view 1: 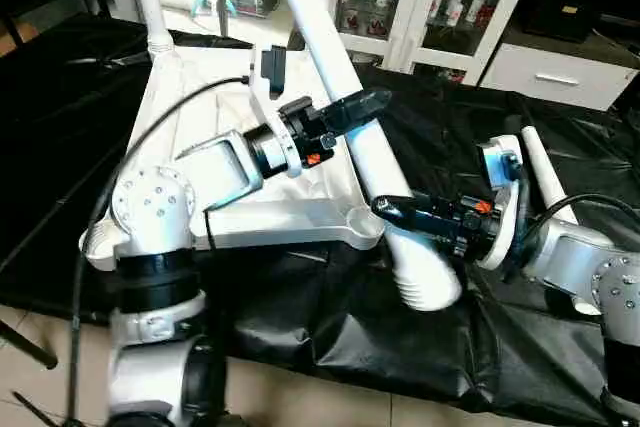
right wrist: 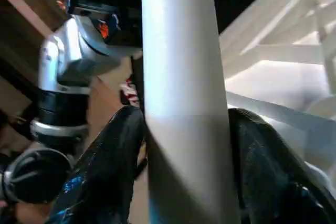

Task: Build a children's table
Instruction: Pick table leg

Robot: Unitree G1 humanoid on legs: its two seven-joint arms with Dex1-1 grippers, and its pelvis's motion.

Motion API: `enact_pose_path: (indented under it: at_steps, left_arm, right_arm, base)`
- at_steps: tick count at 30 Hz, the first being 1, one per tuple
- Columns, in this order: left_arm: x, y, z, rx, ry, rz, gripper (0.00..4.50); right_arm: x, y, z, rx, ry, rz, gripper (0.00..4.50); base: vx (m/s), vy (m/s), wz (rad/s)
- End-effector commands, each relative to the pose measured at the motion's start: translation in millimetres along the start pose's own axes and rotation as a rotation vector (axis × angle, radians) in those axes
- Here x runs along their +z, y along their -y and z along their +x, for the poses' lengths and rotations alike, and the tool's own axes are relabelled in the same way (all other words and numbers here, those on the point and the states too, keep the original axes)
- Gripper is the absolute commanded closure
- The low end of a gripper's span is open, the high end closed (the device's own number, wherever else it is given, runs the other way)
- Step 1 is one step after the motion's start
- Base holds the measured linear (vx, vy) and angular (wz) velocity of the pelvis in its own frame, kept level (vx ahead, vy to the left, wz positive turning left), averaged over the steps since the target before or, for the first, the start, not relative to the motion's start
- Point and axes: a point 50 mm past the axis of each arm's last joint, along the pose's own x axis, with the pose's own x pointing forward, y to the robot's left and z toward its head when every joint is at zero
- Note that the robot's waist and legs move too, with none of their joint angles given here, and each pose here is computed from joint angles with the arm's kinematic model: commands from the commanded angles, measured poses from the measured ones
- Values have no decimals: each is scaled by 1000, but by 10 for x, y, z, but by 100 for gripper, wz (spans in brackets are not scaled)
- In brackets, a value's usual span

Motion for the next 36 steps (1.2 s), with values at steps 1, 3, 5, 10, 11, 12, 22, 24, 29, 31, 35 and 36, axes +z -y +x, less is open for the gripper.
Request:
enact_pose_path:
  at_steps: [1, 3, 5, 10, 11, 12, 22, 24, 29, 31, 35, 36]
  left_arm:
    - [38, 58, 51, 24, -28, 94, 265]
    - [38, 93, 73, 32, -68, 174, 268]
    - [33, 102, 90, 46, -102, 244, 268]
    - [77, 172, 164, 9, -113, 303, 271]
    - [78, 180, 178, 2, -121, 322, 271]
    - [78, 184, 184, 0, -125, 330, 271]
    - [61, 267, 258, -60, -173, 430, 271]
    - [39, 277, 261, -79, -188, 444, 271]
    - [12, 310, 259, -114, -204, 450, 271]
    - [3, 324, 257, -129, -210, 452, 271]
    - [-9, 351, 254, -161, -217, 456, 271]
    - [-8, 360, 253, -171, -216, 454, 271]
  right_arm:
    - [73, -4, 11, -48, -29, -105, 154]
    - [72, -12, 18, -61, -62, -158, 125]
    - [85, -16, 18, -69, -74, -193, 123]
    - [81, -2, 36, -112, -146, -275, 75]
    - [44, -6, 38, -100, -175, -275, 72]
    - [27, -9, 39, -94, -188, -274, 70]
    - [-72, 52, 61, -119, -274, -310, 70]
    - [-76, 56, 72, -114, -274, -311, 70]
    - [-88, 62, 89, -108, -267, -308, 70]
    - [-95, 68, 92, -107, -266, -309, 70]
    - [-118, 73, 102, -90, -273, -312, 70]
    - [-124, 70, 105, -83, -276, -312, 70]
  base:
    - [0, 0, 0]
    - [0, 0, 0]
    - [0, 0, 0]
    - [0, 0, 0]
    - [0, 0, 0]
    - [0, 0, 0]
    - [0, 0, 0]
    - [0, 0, 0]
    - [0, 0, 0]
    - [0, 0, 0]
    - [0, 0, 0]
    - [0, 0, 0]
